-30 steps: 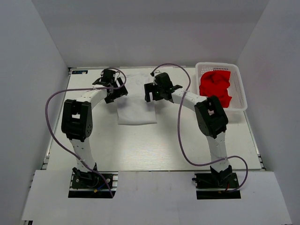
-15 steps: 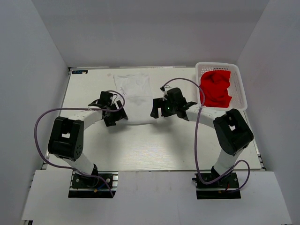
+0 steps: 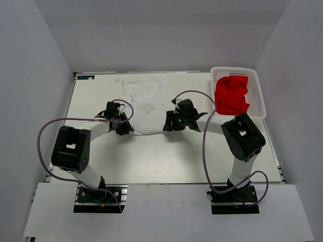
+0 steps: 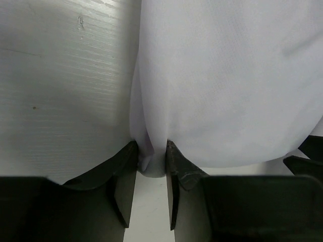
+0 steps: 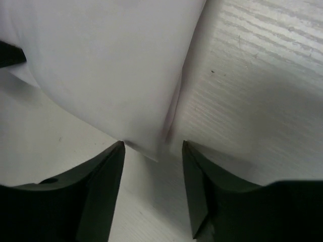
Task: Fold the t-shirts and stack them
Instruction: Grab one side of the 2/3 rectangular tshirt with both arms, then fold the long partially folded tshirt into a neat square, then smooth out wrinkles on the folded tshirt
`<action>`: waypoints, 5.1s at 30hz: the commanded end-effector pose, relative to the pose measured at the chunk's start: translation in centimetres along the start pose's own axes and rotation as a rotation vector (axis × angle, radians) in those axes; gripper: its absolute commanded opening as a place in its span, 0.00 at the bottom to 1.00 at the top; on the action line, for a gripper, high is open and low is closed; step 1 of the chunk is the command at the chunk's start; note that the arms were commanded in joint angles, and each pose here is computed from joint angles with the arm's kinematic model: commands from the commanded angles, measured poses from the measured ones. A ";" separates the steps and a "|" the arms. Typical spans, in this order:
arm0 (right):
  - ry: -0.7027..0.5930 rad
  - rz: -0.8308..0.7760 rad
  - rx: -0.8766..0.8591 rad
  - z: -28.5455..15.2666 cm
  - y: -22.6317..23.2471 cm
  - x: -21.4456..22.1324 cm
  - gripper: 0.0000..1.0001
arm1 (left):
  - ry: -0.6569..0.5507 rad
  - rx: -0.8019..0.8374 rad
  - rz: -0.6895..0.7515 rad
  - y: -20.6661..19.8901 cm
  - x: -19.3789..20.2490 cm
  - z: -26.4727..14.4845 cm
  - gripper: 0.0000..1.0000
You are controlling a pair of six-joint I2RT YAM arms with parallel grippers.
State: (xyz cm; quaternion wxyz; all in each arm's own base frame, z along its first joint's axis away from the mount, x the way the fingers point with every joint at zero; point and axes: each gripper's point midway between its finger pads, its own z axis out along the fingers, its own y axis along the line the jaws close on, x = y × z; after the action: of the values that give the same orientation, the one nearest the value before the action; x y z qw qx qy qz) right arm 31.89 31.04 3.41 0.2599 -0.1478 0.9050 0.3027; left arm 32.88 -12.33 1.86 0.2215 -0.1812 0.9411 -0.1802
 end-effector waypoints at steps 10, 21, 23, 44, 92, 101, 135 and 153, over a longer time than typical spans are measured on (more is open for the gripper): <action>0.031 0.046 0.004 1.1 0.3 1.7 0.06 | 0.126 -0.124 -0.026 4.1 4.6 0.3 0.41; -0.008 0.061 0.076 0.1 -0.8 1.7 0.00 | 0.109 -0.113 -0.024 4.9 6.1 -1.4 0.32; -0.004 0.064 0.071 0.2 -0.7 1.7 0.00 | 0.115 -0.099 -0.024 4.9 6.4 -1.3 0.21; 0.046 -0.094 0.021 -11.6 5.1 3.8 0.00 | 0.190 0.184 0.053 -1.5 8.9 -13.3 0.02; -0.298 -0.032 0.113 -9.4 3.6 -17.1 0.00 | 0.007 0.276 -0.001 -9.1 -9.2 -6.2 0.00; -0.238 0.002 0.111 -1.7 -0.1 -20.1 0.00 | -0.026 0.252 -0.045 -7.4 -14.6 -1.5 0.01; -0.264 0.038 -0.290 4.3 2.8 -16.6 0.90 | 0.002 0.373 0.072 -11.7 -15.7 5.2 1.00; -0.307 -0.074 -0.240 1.8 1.2 -17.0 0.90 | -0.100 0.454 0.192 -14.6 -20.4 2.6 1.00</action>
State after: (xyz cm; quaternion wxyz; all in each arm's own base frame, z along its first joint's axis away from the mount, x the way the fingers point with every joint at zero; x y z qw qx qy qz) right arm 46.49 34.83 6.09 0.3304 -0.1063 0.8413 0.4144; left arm 53.94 -16.49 6.98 0.2617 -0.0987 0.8949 -0.3478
